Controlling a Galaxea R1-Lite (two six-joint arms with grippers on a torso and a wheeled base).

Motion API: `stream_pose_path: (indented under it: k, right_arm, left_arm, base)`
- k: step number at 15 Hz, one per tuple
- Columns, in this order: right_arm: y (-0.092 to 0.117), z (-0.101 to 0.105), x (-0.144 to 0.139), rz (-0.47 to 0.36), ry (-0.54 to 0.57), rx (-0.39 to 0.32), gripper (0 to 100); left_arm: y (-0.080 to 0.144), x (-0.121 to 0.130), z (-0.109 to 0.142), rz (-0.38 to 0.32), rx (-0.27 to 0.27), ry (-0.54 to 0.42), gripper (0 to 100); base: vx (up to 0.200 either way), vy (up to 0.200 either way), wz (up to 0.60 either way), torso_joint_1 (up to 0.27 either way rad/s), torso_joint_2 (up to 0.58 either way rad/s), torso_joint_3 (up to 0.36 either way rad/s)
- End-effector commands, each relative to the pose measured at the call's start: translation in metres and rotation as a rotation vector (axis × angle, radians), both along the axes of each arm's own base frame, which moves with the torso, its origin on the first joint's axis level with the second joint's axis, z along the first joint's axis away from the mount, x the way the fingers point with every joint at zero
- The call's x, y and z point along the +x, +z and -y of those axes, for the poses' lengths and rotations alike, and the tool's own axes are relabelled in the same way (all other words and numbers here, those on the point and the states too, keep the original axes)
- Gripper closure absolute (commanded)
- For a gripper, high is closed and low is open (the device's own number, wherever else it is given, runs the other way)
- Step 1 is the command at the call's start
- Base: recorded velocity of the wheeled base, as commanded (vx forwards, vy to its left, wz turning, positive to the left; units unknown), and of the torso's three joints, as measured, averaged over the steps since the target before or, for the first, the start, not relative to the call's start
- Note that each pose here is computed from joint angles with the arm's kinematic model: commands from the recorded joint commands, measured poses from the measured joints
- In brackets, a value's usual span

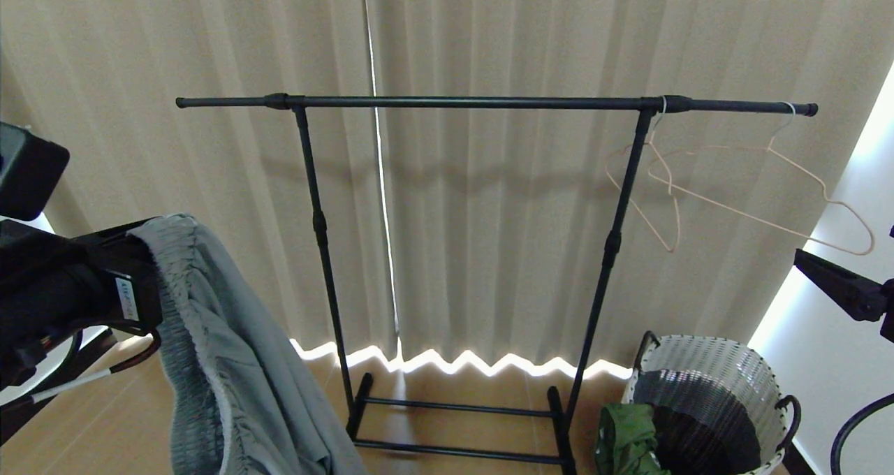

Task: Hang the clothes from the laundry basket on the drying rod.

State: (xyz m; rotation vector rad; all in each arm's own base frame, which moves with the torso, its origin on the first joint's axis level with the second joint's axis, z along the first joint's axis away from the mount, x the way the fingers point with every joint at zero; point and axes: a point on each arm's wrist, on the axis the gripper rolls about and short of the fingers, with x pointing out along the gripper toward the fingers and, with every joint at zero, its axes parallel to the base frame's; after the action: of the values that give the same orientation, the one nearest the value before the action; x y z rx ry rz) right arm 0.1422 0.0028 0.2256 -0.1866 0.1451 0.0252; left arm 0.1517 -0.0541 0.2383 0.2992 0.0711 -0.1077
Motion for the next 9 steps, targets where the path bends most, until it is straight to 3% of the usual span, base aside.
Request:
stream_pose_path:
  k: [1,2,5,9]
  right_arm:
    - [-0.0005,-0.0001,0.0004,-0.002,0.000,0.001,0]
    - [-0.0003,-0.0001,0.0001,-0.001,0.001,-0.001,0]
    - [-0.0001,-0.0001,-0.0003,0.001,0.000,0.001,0]
    - [0.0012,-0.0001,-0.0005,0.007,0.001,-0.001,0]
  left_arm:
    - [0.0002,-0.0007,-0.0003,0.002,-0.001,0.000,100]
    - [-0.0003,-0.0007,-0.0003,0.000,-0.002,0.000,100]
    - [-0.0001,-0.0007,-0.0003,0.002,-0.002,0.002,100]
    - [-0.0024,-0.0009,-0.0004,-0.005,0.000,0.000,100]
  base:
    - [0.000,0.000,0.00,0.000,0.00,0.000]
    - [0.000,0.000,0.00,0.000,0.00,0.000]
    - [0.200,0.000,0.00,-0.002,0.00,0.002]
    - [0.200,-0.200,0.00,0.005,0.00,0.007]
